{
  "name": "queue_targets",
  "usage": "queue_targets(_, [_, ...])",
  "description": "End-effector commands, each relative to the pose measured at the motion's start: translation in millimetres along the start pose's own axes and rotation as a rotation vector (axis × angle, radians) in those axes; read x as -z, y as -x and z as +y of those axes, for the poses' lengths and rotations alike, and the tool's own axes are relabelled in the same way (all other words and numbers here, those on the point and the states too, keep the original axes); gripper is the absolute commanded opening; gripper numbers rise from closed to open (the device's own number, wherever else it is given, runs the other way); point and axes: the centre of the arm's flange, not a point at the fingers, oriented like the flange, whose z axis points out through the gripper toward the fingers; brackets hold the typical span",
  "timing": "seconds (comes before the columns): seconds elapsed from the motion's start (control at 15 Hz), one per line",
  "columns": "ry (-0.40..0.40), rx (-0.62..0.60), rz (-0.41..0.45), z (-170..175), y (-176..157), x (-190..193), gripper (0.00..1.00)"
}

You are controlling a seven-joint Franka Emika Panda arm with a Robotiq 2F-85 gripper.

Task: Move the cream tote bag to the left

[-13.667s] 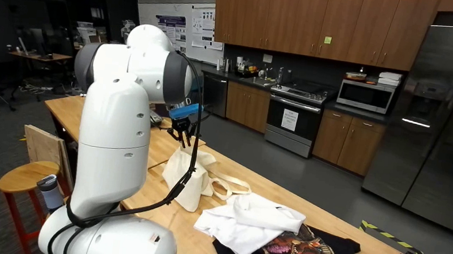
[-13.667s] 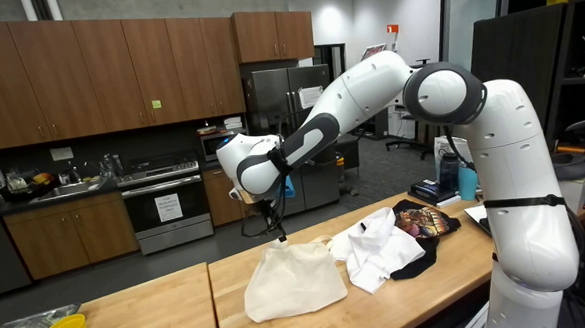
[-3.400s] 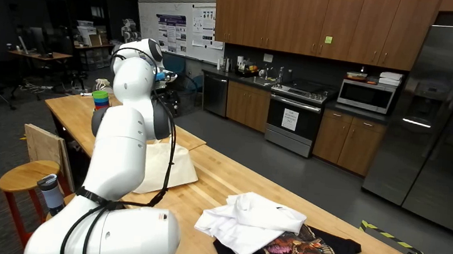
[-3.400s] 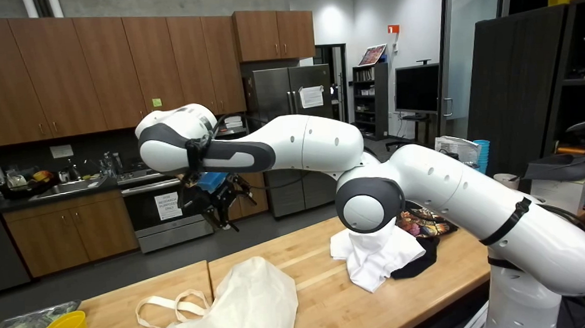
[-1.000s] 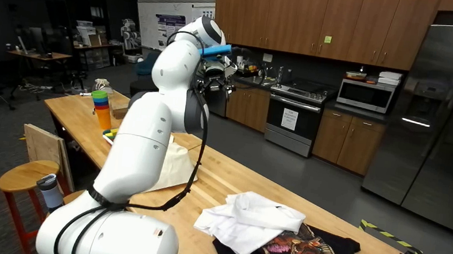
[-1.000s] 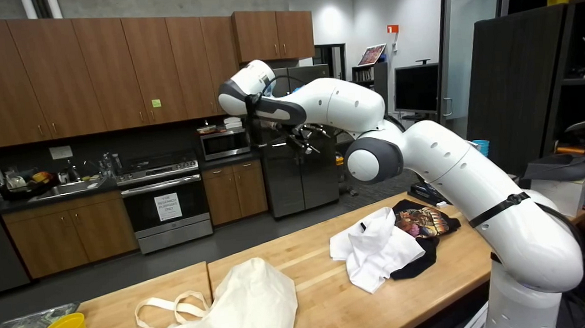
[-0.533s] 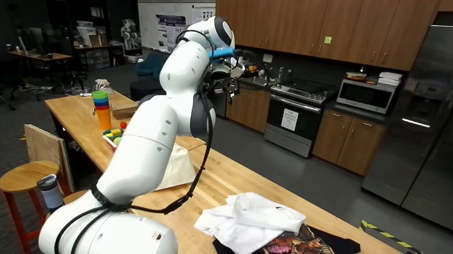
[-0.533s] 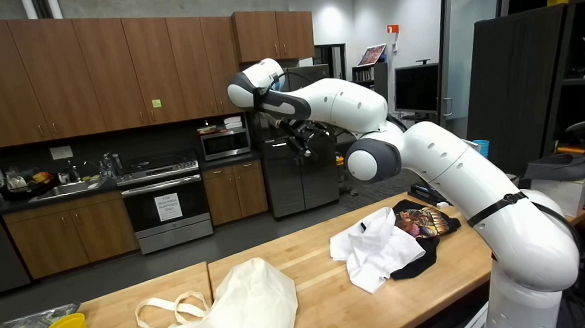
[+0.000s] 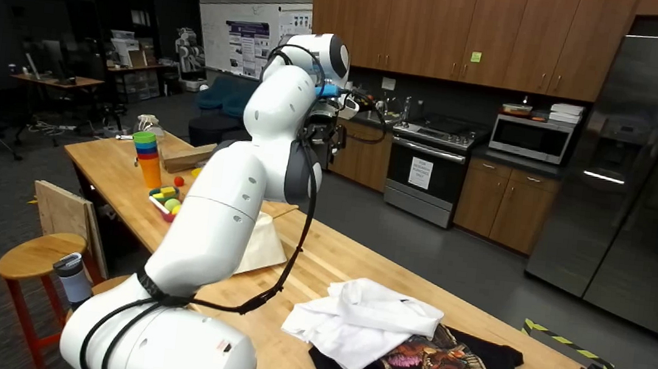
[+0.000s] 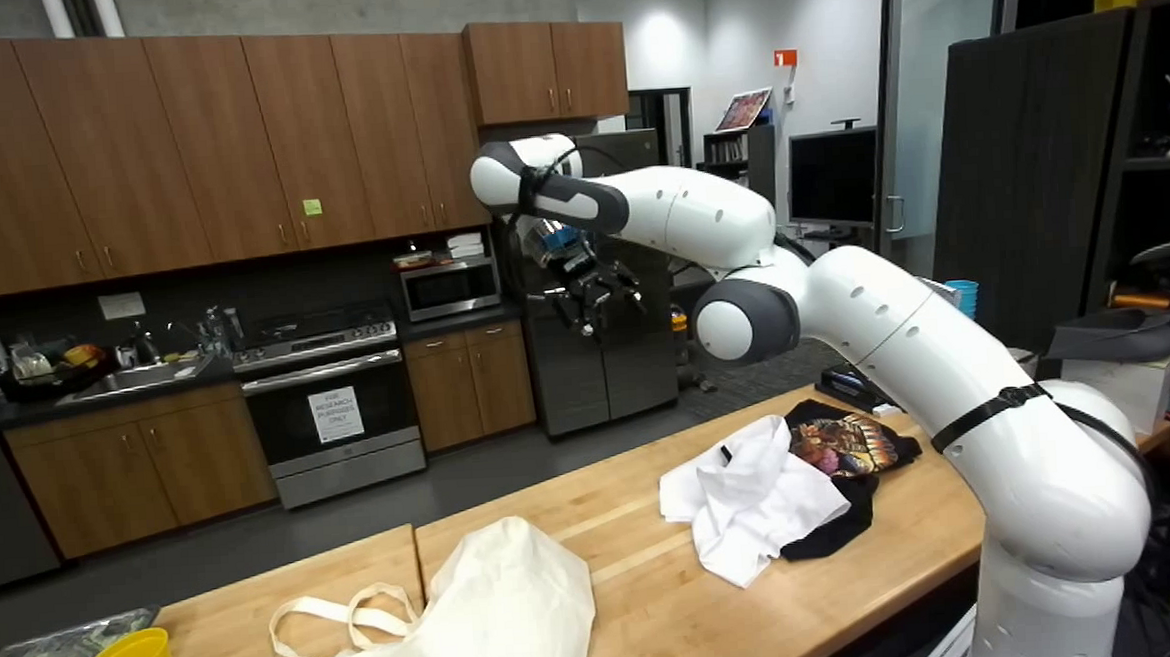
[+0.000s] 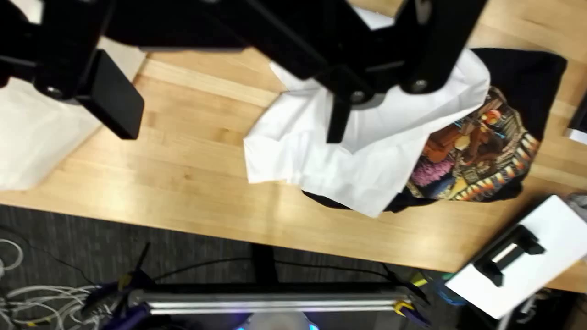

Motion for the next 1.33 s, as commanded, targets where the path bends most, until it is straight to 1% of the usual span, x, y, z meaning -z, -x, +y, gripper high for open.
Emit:
queue_targets(0.0, [-0.181, -0.057, 0.079, -4.4, -13.4, -8.8, 1.00])
queue_targets(0.13, [-0.275, -0.094, 0.143, -1.8, -23.8, -9.7, 1.00])
queue_targets(0.27, [-0.339, -0.138, 0.235, -2.2, -38.9, -8.2, 1.00])
queue_targets(0.33, [-0.342, -0.158, 0.300, -0.5, -45.7, -8.0, 1.00])
queue_targets(0.47, [-0.322, -0.184, 0.428, 1.2, -61.3, -6.7, 1.00])
queue_targets(0.67, [-0.278, -0.245, 0.592, 9.4, -83.6, -10.9, 1.00])
queue_targets(0.8, [-0.276, -0.308, 0.694, 14.0, -96.2, -8.8, 1.00])
queue_targets(0.93, [-0.299, -0.403, 0.754, 15.1, -107.2, -4.1, 1.00])
queue_targets(1.0, [-0.328, -0.452, 0.768, 13.9, -109.7, -1.6, 1.00])
queue_targets(1.07, [-0.313, -0.365, 0.721, 12.2, -139.3, 48.6, 1.00])
queue_targets(1.13, [-0.326, -0.394, 0.734, 12.5, -143.1, 48.8, 1.00])
queue_targets(1.27, [-0.335, -0.415, 0.739, 12.2, -145.3, 48.6, 1.00])
